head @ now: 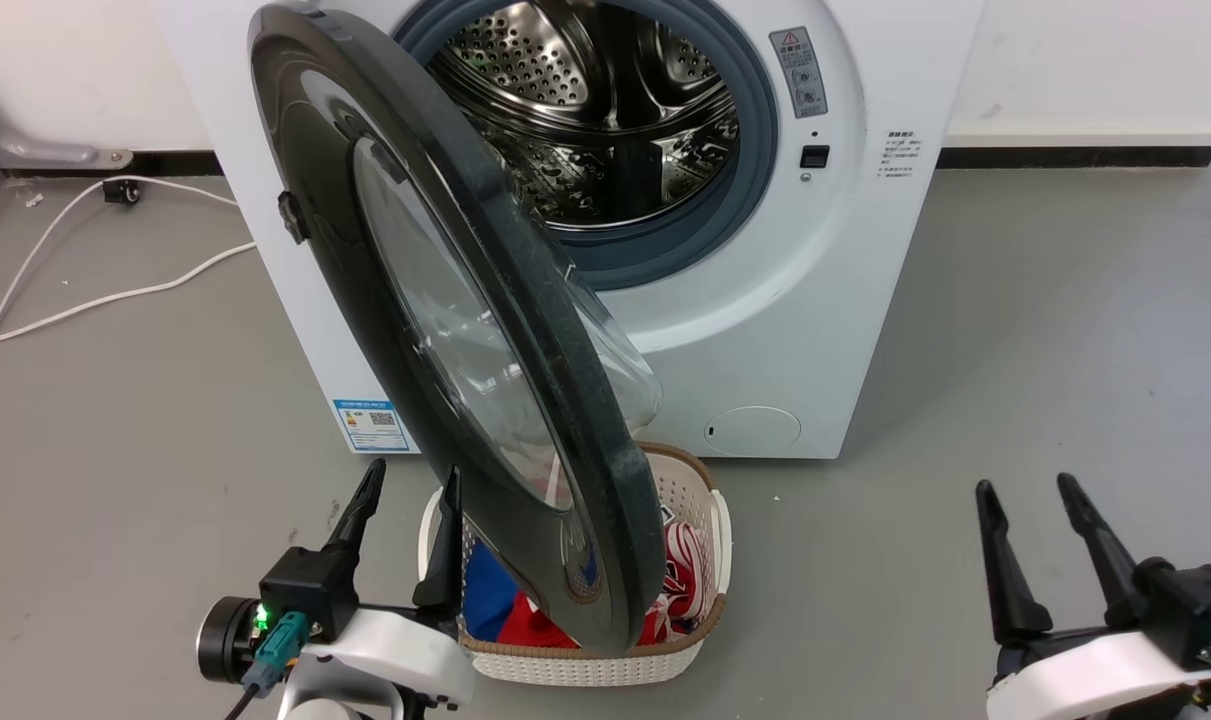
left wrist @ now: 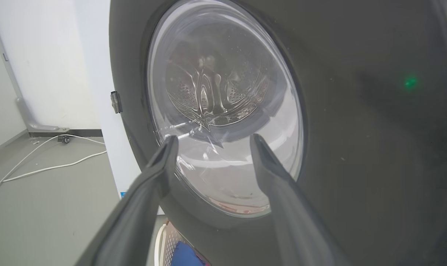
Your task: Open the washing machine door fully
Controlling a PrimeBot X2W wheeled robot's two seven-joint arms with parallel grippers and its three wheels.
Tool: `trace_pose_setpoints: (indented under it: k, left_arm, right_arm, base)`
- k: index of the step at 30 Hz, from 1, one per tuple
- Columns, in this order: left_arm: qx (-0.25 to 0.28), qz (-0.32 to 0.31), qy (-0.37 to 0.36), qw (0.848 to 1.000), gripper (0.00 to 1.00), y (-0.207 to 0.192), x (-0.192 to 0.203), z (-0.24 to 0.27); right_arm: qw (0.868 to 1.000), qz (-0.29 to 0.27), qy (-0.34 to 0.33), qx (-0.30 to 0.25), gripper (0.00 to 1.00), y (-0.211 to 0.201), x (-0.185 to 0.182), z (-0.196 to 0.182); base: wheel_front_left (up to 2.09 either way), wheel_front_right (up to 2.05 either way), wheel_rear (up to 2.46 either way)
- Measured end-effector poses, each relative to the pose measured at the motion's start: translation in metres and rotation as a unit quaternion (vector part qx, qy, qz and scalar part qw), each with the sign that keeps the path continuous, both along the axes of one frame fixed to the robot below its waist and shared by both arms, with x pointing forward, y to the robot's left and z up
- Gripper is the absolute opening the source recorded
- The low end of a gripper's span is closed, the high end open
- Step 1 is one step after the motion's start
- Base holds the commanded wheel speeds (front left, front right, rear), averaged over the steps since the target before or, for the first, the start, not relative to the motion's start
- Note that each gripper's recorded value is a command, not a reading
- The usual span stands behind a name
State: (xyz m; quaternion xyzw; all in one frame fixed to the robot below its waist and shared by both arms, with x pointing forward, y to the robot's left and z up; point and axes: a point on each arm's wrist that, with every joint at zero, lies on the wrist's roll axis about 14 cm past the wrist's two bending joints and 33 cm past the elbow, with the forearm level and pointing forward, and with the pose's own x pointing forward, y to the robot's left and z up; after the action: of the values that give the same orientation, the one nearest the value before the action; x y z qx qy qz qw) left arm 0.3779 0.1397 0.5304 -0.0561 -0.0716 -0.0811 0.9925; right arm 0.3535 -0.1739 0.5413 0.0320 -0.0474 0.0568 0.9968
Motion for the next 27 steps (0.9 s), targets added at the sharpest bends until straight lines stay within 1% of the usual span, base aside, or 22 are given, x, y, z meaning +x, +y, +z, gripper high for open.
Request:
trace_pose_setpoints:
  k: [5, 18, 19, 20, 21, 27]
  left_arm:
    - [0.002, 0.000, 0.004, 1.000, 1.00, 0.0003, -0.0007, -0.0026]
    - [0.002, -0.001, 0.008, 1.000, 1.00, -0.0007, -0.0004, -0.0051]
    - [0.004, -0.001, 0.009, 1.000, 0.46, -0.0008, -0.0004, -0.0061]
    - [0.005, -0.001, 0.011, 1.000, 0.09, -0.0008, -0.0005, -0.0076]
    - [0.005, -0.001, 0.013, 1.000, 0.00, -0.0006, -0.0005, -0.0087]
    - [0.005, 0.001, 0.014, 1.000, 0.00, 0.0007, 0.0004, -0.0092]
  right_arm:
    - [1.000, 0.005, 0.008, 0.011, 1.00, 0.0035, 0.0007, -0.0063]
    - [1.000, 0.001, 0.011, 0.010, 1.00, 0.0016, 0.0004, -0.0077]
    - [1.000, 0.001, 0.011, 0.010, 1.00, 0.0019, 0.0003, -0.0079]
    - [1.000, 0.001, 0.011, 0.009, 1.00, 0.0020, 0.0003, -0.0080]
    - [1.000, 0.002, 0.011, 0.008, 1.00, 0.0025, 0.0003, -0.0080]
    - [1.000, 0.002, 0.014, 0.010, 1.00, 0.0036, 0.0004, -0.0086]
  base:
    - [0.00, 0.00, 0.00]
    - [0.00, 0.00, 0.00]
    - [0.00, 0.00, 0.00]
    - [0.00, 0.00, 0.00]
    - [0.00, 0.00, 0.00]
    - [0.00, 0.00, 0.00]
